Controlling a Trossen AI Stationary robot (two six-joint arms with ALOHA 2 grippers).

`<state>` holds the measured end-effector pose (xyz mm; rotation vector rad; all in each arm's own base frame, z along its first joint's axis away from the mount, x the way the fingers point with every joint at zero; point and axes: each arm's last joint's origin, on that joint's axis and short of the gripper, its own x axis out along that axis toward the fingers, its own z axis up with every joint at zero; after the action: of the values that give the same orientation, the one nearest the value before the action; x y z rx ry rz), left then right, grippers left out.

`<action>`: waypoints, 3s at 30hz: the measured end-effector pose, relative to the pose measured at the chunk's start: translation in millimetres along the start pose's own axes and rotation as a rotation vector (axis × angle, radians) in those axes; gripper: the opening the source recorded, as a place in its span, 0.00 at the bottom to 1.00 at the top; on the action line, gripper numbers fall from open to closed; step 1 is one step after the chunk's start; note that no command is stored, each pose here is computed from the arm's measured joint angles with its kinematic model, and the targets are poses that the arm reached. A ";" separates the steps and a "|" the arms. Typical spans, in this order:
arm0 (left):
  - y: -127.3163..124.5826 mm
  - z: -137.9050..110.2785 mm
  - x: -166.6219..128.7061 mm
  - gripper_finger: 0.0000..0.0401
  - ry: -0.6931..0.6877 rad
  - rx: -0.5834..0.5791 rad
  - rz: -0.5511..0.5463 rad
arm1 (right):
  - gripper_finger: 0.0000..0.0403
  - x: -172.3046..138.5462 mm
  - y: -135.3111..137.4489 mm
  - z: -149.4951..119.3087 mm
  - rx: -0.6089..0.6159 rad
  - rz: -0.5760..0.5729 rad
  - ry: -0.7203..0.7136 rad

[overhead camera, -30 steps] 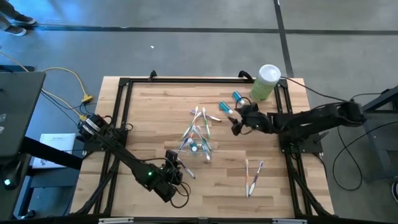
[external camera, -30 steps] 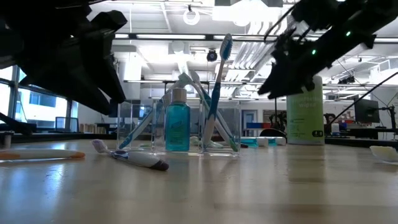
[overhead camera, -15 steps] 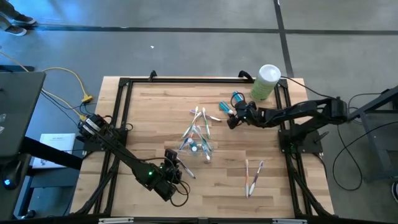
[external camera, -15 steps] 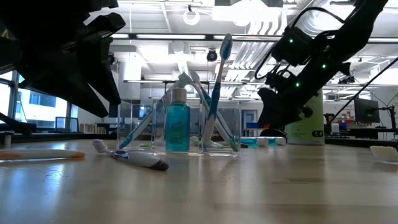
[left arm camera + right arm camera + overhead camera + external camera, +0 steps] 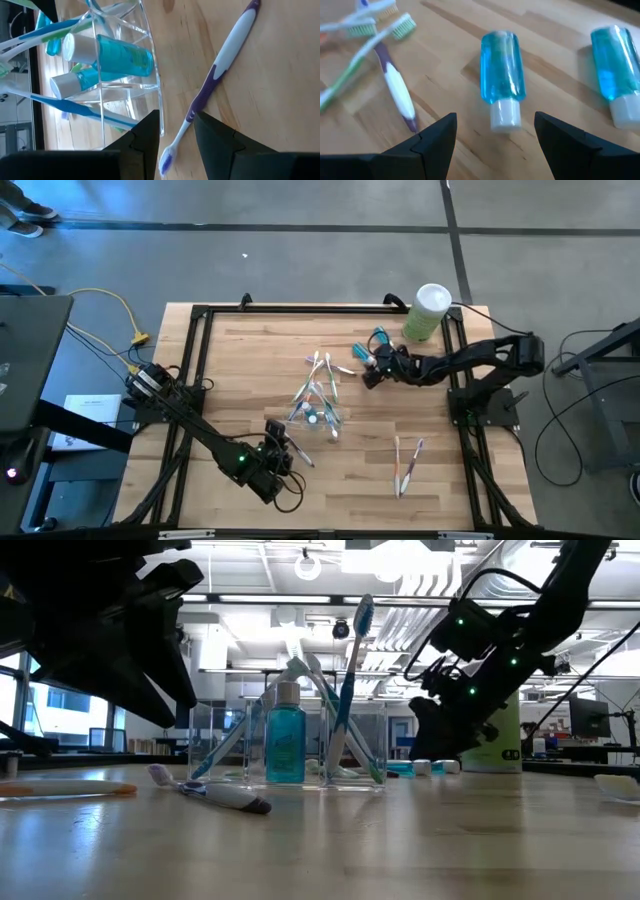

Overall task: Pick & Place toothbrushing station
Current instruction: Put the mouthwash into the center of the transparent organizer

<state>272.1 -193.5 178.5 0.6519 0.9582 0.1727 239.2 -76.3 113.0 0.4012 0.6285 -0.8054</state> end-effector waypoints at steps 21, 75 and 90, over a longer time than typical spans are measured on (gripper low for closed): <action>-1.1 1.4 -0.1 0.29 -0.008 -0.013 -0.026 | 0.21 19.6 -5.4 -8.5 -0.149 -0.077 -0.005; 16.4 0.4 -83.4 0.28 -0.256 -0.242 -0.110 | 0.21 -228.4 247.3 -1.0 -1.351 -0.196 -0.692; 52.1 11.1 -113.1 0.28 -0.444 -0.204 -0.280 | 0.21 -172.5 239.4 32.9 -1.797 -0.356 -0.537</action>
<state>223.1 -203.7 293.1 0.3404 0.5837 -0.1196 343.6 150.3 273.9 -1.5410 0.6816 -0.3758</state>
